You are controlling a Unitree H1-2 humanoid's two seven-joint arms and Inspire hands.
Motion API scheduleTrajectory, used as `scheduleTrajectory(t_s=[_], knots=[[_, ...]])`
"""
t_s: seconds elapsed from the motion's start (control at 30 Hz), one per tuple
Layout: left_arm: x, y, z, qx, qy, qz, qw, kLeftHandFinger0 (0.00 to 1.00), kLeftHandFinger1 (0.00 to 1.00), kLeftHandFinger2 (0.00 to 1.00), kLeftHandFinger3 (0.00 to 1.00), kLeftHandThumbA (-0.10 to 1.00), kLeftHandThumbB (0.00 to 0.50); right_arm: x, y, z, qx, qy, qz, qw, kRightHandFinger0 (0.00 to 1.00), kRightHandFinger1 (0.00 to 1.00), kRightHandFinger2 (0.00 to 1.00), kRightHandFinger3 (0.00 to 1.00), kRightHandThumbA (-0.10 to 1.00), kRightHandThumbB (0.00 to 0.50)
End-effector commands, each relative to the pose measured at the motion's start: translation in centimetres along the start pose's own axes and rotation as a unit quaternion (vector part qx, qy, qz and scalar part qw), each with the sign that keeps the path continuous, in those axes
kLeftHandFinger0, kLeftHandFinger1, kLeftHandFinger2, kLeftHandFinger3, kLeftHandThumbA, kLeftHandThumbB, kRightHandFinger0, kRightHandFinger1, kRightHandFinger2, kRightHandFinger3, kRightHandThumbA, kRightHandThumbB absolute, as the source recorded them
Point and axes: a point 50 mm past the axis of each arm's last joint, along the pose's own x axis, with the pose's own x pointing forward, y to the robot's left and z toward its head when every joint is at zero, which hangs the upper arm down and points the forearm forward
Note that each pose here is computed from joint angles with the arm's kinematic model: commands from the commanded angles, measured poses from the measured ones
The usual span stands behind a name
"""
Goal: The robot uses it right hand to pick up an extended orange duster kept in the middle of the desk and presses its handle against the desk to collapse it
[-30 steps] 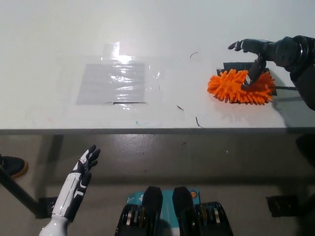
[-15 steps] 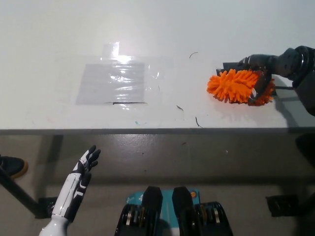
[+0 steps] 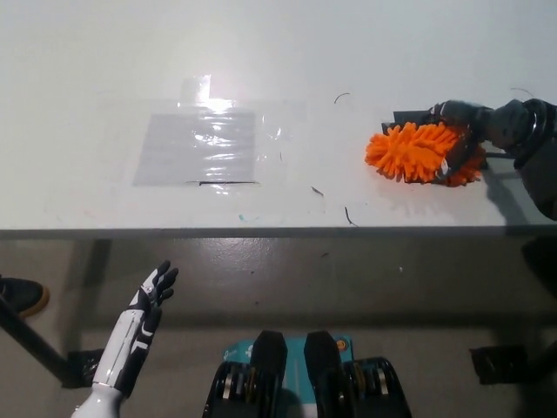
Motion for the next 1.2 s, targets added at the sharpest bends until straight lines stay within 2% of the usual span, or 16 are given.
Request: scheduleTrajectory(t_s=[0.0, 0.03, 0.07, 0.13, 0.2, 0.37, 0.47, 0.53, 0.6, 0.73, 0.77, 0.83, 0.87, 1.0, 1.07, 1.17], knots=[[0.7, 0.2, 0.8, 0.007, -0.022, 0.002, 1.000, 1.00, 1.00, 1.00, 1.00, 1.00, 0.206, -0.2, -1.7, 3.1, 0.042, -0.101, -0.173, 0.979, 0.08, 0.39, 0.74, 0.73, -0.10, 0.128], [1.0, 0.4, 0.9, 0.009, -0.024, 0.002, 1.000, 1.00, 1.00, 1.00, 1.00, 1.00, 0.206, -0.2, -1.9, 3.2, 0.042, -0.105, -0.180, 0.977, 0.15, 0.53, 0.92, 0.92, -0.10, 0.120], [1.0, 0.4, 1.0, 0.010, -0.025, 0.001, 1.000, 1.00, 1.00, 1.00, 1.00, 1.00, 0.204, -0.3, -1.9, 3.1, 0.042, -0.111, -0.188, 0.975, 0.17, 0.60, 0.98, 1.00, -0.10, 0.112], [1.0, 0.5, 1.0, 0.013, -0.024, -0.002, 1.000, 1.00, 1.00, 1.00, 1.00, 1.00, 0.206, -0.3, -1.9, 3.1, 0.045, -0.120, -0.197, 0.972, 0.18, 0.61, 0.96, 1.00, -0.10, 0.119], [1.3, 0.6, 1.1, 0.016, -0.027, -0.003, 0.999, 1.00, 1.00, 1.00, 1.00, 1.00, 0.208, -0.4, -2.2, 3.2, 0.047, -0.122, -0.202, 0.971, 0.21, 0.65, 1.00, 1.00, -0.10, 0.124], [1.5, 0.8, 1.2, 0.012, -0.031, 0.000, 0.999, 1.00, 1.00, 1.00, 1.00, 1.00, 0.162, -0.5, -2.5, 3.1, 0.059, -0.124, -0.203, 0.970, 0.25, 0.66, 0.96, 0.99, -0.10, 0.148], [1.5, 0.9, 1.3, 0.006, -0.031, 0.001, 0.999, 1.00, 1.00, 1.00, 1.00, 1.00, 0.142, -0.6, -2.7, 2.7, 0.067, -0.130, -0.208, 0.967, 0.22, 0.62, 0.90, 0.94, -0.10, 0.146], [1.5, 0.9, 1.2, 0.003, -0.031, 0.001, 1.000, 1.00, 1.00, 1.00, 1.00, 1.00, 0.133, -0.7, -2.7, 2.5, 0.074, -0.131, -0.208, 0.966, 0.19, 0.59, 0.89, 0.94, -0.10, 0.145], [1.3, 0.9, 1.2, 0.001, -0.029, 0.002, 1.000, 1.00, 1.00, 1.00, 1.00, 1.00, 0.122, -0.8, -3.0, 1.9, 0.087, -0.126, -0.215, 0.965, 0.18, 0.60, 0.90, 0.95, -0.10, 0.143], [1.0, 0.9, 1.2, -0.001, -0.028, 0.002, 1.000, 1.00, 1.00, 1.00, 1.00, 1.00, 0.121, -0.8, -2.9, 1.5, 0.082, -0.115, -0.228, 0.963, 0.16, 0.57, 0.86, 0.93, -0.10, 0.158], [0.7, 0.9, 1.0, -0.004, -0.025, 0.003, 1.000, 1.00, 1.00, 1.00, 1.00, 1.00, 0.123, -1.1, -3.4, 1.4, 0.081, -0.123, -0.265, 0.953, 0.09, 0.51, 0.83, 0.90, -0.10, 0.145], [0.5, 1.0, 1.0, -0.005, -0.024, 0.003, 1.000, 1.00, 1.00, 1.00, 1.00, 1.00, 0.122, -1.3, -3.5, 1.5, 0.081, -0.127, -0.281, 0.948, 0.08, 0.53, 0.89, 0.96, -0.10, 0.140], [0.6, 1.0, 0.9, -0.007, -0.025, 0.005, 1.000, 1.00, 1.00, 1.00, 1.00, 1.00, 0.122, -1.9, -4.9, 2.3, 0.109, -0.152, -0.314, 0.931, 0.00, 0.41, 0.78, 0.83, -0.10, 0.073], [0.2, 0.8, 0.9, -0.006, -0.024, 0.004, 1.000, 1.00, 1.00, 1.00, 1.00, 1.00, 0.114, -2.9, -7.2, 4.0, 0.116, -0.185, -0.354, 0.909, 0.00, 0.36, 0.71, 0.79, -0.10, 0.088], [-0.2, 0.6, 0.7, -0.006, -0.018, 0.004, 1.000, 1.00, 1.00, 1.00, 1.00, 1.00, 0.125, -4.4, -10.0, 6.9, 0.157, -0.227, -0.397, 0.875, 0.00, 0.34, 0.71, 0.70, -0.10, 0.127], [-0.2, 0.6, 0.6, -0.006, -0.017, 0.004, 1.000, 1.00, 1.00, 1.00, 1.00, 1.00, 0.125, -4.5, -10.1, 7.1, 0.161, -0.230, -0.401, 0.872, 0.00, 0.33, 0.71, 0.68, -0.10, 0.125]])
